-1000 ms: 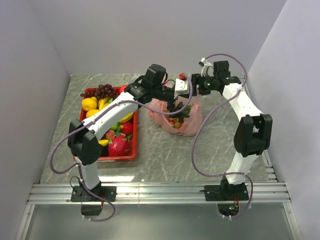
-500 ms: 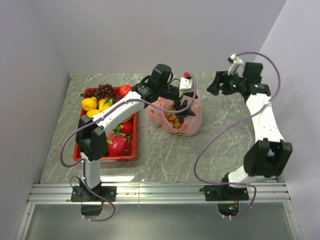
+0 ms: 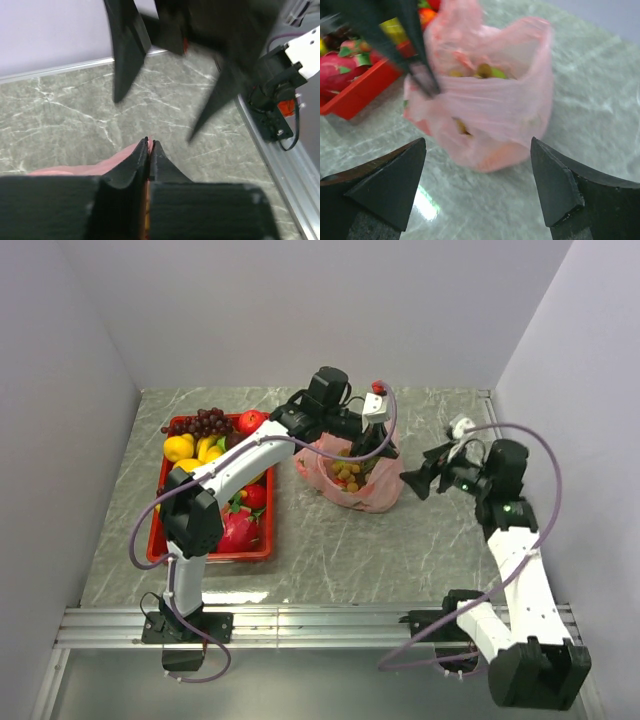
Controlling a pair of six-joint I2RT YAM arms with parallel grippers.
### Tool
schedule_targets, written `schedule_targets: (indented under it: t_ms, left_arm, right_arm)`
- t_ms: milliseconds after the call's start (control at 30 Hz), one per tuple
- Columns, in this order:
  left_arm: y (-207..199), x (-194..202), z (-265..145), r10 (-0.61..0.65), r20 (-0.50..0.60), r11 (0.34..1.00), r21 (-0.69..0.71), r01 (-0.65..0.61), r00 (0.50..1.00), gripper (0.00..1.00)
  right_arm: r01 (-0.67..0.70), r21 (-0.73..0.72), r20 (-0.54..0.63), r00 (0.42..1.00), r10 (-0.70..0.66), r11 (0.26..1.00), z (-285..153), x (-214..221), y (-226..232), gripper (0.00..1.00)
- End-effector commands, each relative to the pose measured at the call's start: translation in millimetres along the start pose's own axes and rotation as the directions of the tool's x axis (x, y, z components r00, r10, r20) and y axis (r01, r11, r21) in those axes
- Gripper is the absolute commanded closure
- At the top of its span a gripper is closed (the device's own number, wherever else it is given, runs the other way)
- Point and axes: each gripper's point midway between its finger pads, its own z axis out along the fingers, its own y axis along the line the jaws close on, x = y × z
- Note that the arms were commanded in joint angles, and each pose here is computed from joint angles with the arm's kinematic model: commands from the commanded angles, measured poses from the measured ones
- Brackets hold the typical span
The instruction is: Place the fake fruits into the plastic bag and tie a complex knot
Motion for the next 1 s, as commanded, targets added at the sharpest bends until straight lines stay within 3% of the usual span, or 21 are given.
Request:
schedule_targets:
  t_ms: [0, 33, 133, 400, 467, 633, 767, 900, 933, 967]
  left_arm:
    - [-1, -42, -3, 0.049, 0.066, 0.999, 0.004, -0.049, 0.997, 0.97]
    - [-1, -42, -2, 0.043, 0.065, 0.999, 0.004, -0.043, 0.997, 1.00]
    - [0, -48, -3, 0.040, 0.078, 0.999, -0.006, -0.040, 0.996, 1.00]
    - [4, -53, -6, 0.041, 0.072, 0.999, -0.039, -0.038, 0.997, 1.00]
    - [6, -58, -7, 0.051, 0.086, 0.997, -0.053, -0.047, 0.995, 1.00]
    - [15, -92, -12, 0.067, 0.172, 0.990, -0.130, -0.045, 0.983, 1.00]
    - [19, -124, -18, 0.109, 0.251, 0.983, -0.174, -0.065, 0.962, 1.00]
    - [20, -131, -22, 0.079, 0.269, 0.981, -0.193, -0.027, 0.960, 1.00]
    - [25, -131, -26, 0.080, 0.268, 0.974, -0.225, -0.018, 0.960, 0.88]
    - [35, -129, -34, 0.068, 0.269, 0.960, -0.280, 0.010, 0.961, 0.79]
  right_arm:
    - [0.154, -0.007, 0.139, 0.979, -0.151, 0.988, 13, -21, 13, 0.08]
    - [0.209, 0.002, 0.204, 0.957, -0.205, 0.978, 17, -36, 18, 0.08]
    - [0.216, -0.007, 0.240, 0.948, -0.208, 0.976, 35, -33, 24, 0.08]
    - [0.192, 0.001, 0.304, 0.935, -0.183, 0.981, 59, -52, 14, 0.08]
    - [0.179, -0.029, 0.294, 0.942, -0.163, 0.983, 66, -49, 18, 0.12]
    - [0.104, -0.079, 0.207, 0.975, -0.086, 0.991, 80, -22, 18, 0.34]
    - [0.098, -0.085, 0.179, 0.980, -0.082, 0.992, 83, -8, 17, 0.41]
    - [0.058, -0.116, 0.133, 0.990, -0.043, 0.992, 89, 0, 17, 0.72]
    - [0.064, -0.134, 0.135, 0.990, -0.046, 0.989, 88, -6, 19, 0.92]
    - [0.058, -0.141, 0.123, 0.992, -0.040, 0.988, 88, -5, 19, 1.00]
